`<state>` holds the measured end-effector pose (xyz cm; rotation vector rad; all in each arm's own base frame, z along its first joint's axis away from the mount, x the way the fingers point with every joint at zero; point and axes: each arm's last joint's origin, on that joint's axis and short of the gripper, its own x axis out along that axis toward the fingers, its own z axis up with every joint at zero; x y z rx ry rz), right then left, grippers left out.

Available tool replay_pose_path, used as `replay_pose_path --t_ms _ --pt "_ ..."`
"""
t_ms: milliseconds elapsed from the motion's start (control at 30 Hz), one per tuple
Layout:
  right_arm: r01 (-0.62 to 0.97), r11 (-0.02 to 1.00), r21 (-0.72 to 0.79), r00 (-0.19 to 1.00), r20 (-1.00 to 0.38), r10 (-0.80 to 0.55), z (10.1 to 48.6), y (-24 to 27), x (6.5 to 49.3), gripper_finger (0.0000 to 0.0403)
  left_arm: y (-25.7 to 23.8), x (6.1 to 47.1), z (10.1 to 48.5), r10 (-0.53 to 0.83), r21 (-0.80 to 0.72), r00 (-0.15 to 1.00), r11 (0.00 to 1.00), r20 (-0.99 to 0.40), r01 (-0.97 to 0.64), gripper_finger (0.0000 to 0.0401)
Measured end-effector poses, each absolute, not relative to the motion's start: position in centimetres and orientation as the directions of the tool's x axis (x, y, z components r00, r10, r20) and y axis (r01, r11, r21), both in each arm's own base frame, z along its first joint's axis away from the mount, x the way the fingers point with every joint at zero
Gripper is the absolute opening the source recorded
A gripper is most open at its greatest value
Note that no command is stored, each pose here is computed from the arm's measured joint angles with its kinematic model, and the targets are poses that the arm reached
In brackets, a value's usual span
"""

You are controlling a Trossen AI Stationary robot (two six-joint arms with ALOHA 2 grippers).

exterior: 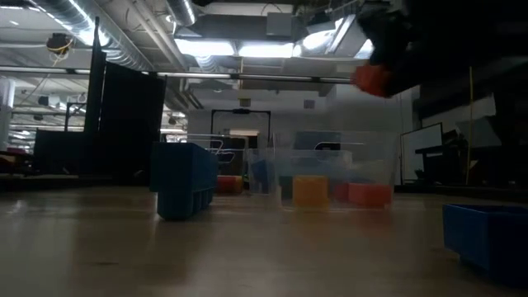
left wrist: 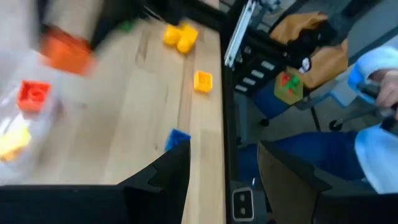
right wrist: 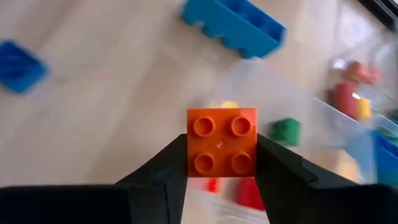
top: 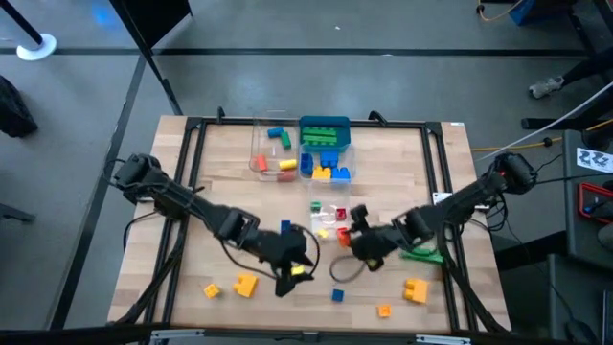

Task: Sort blocks by size
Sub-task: Put the orange 4 stud small game piece into the bottom transparent bin, then put the blue 4 stud large game piece into the blue bin

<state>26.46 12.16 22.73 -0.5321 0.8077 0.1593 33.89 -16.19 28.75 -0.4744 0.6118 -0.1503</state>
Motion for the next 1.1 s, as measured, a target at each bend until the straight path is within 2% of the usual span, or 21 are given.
replay_pose_path --t_ms 167,300,633,867,1100 --pt "-0.241 0.883 -0.403 0.675 -0.723 -0.146 22.8 8.9 27.8 0.0159 -17.8 33.6 27.3 -0.230 -0.462 0.792 0.884 -0.565 -0.073 0.0170" --pt "-0.172 0.900 -0.400 0.662 -0.724 -0.195 22.8 6.6 28.4 0.0159 -17.7 33.1 26.6 -0.133 -0.474 0.773 0.849 -0.621 -0.234 0.0170" --pt "-0.157 0.941 -0.299 0.643 -0.755 -0.132 22.7 3.8 29.0 0.0204 -15.1 31.5 24.5 0.094 -0.370 0.578 0.683 -0.811 -0.630 0.0170" --pt "-0.147 0.947 -0.285 0.642 -0.756 -0.128 22.7 3.7 29.0 0.0210 -13.6 32.0 23.6 0.158 -0.305 0.521 0.657 -0.839 -0.690 0.0170" --pt "-0.147 0.948 -0.284 0.640 -0.757 -0.128 22.7 3.7 29.0 0.0209 -13.6 33.0 21.4 0.134 -0.283 0.466 0.640 -0.875 -0.715 0.0170"
